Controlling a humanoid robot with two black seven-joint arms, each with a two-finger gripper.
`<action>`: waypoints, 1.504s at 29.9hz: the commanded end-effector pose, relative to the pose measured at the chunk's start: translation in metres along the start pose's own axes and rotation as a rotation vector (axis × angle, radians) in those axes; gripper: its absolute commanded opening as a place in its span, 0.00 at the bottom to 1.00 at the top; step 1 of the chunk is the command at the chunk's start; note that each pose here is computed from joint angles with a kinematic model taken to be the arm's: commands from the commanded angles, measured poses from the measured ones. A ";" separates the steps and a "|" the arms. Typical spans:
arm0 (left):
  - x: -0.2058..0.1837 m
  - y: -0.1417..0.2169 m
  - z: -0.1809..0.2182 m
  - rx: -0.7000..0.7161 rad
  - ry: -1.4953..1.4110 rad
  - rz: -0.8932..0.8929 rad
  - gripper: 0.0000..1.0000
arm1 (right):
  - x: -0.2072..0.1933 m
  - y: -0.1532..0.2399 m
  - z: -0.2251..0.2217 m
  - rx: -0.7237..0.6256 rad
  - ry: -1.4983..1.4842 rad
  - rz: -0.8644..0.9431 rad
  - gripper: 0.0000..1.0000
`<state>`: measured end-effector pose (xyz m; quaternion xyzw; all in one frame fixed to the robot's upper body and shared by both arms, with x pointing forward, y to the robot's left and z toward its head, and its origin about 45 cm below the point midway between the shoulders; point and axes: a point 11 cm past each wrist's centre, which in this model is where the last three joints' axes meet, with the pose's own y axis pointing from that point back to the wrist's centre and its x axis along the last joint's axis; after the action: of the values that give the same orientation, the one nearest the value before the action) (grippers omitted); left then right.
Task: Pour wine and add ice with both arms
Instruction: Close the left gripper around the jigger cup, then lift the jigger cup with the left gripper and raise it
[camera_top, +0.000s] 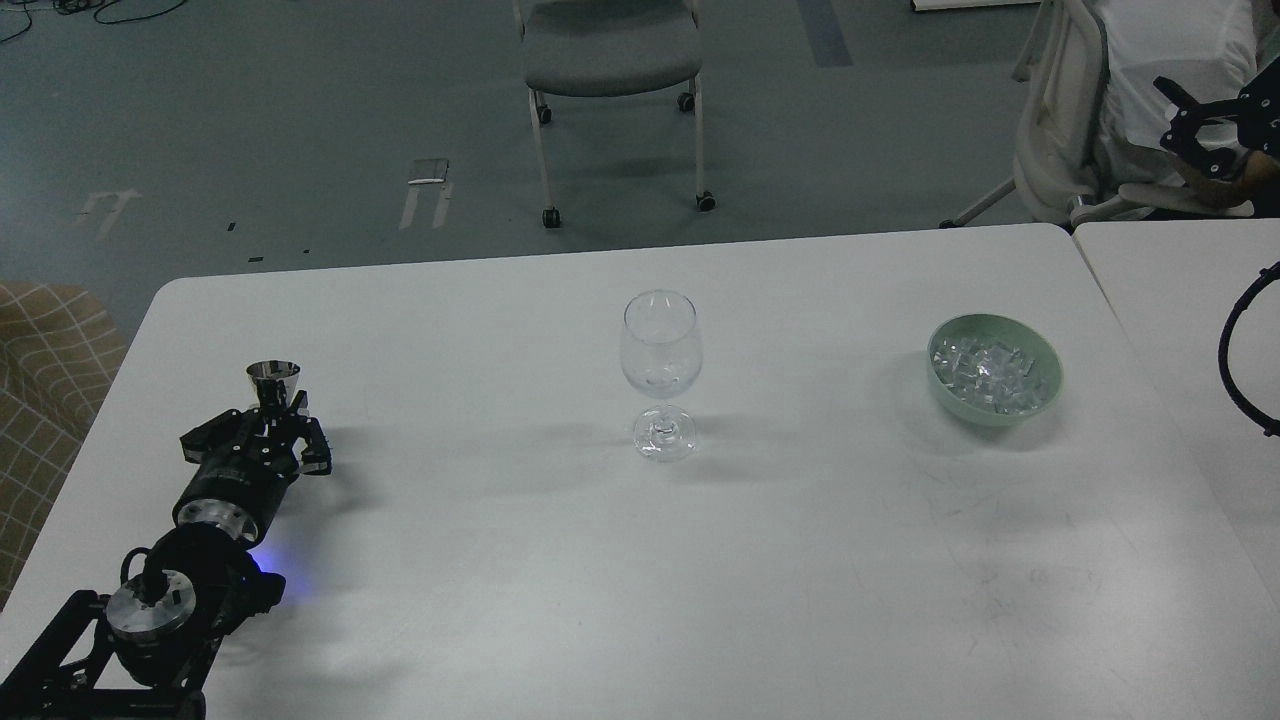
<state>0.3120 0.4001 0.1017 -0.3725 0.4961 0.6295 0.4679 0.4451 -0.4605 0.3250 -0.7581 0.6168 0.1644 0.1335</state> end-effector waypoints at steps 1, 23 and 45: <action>-0.006 -0.001 -0.006 0.000 0.016 -0.047 0.24 | 0.002 0.002 -0.004 0.003 0.009 0.004 1.00; -0.044 -0.004 -0.021 0.044 0.038 -0.175 0.03 | 0.003 0.004 -0.006 0.003 0.016 0.006 1.00; -0.097 0.006 -0.018 0.081 -0.019 -0.325 0.05 | 0.008 0.009 -0.007 -0.002 0.024 0.019 1.00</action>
<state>0.3337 0.3635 0.1877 -0.4186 0.4515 0.5322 0.5812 0.4380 -0.4731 0.3265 -0.7532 0.6262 0.1585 0.1238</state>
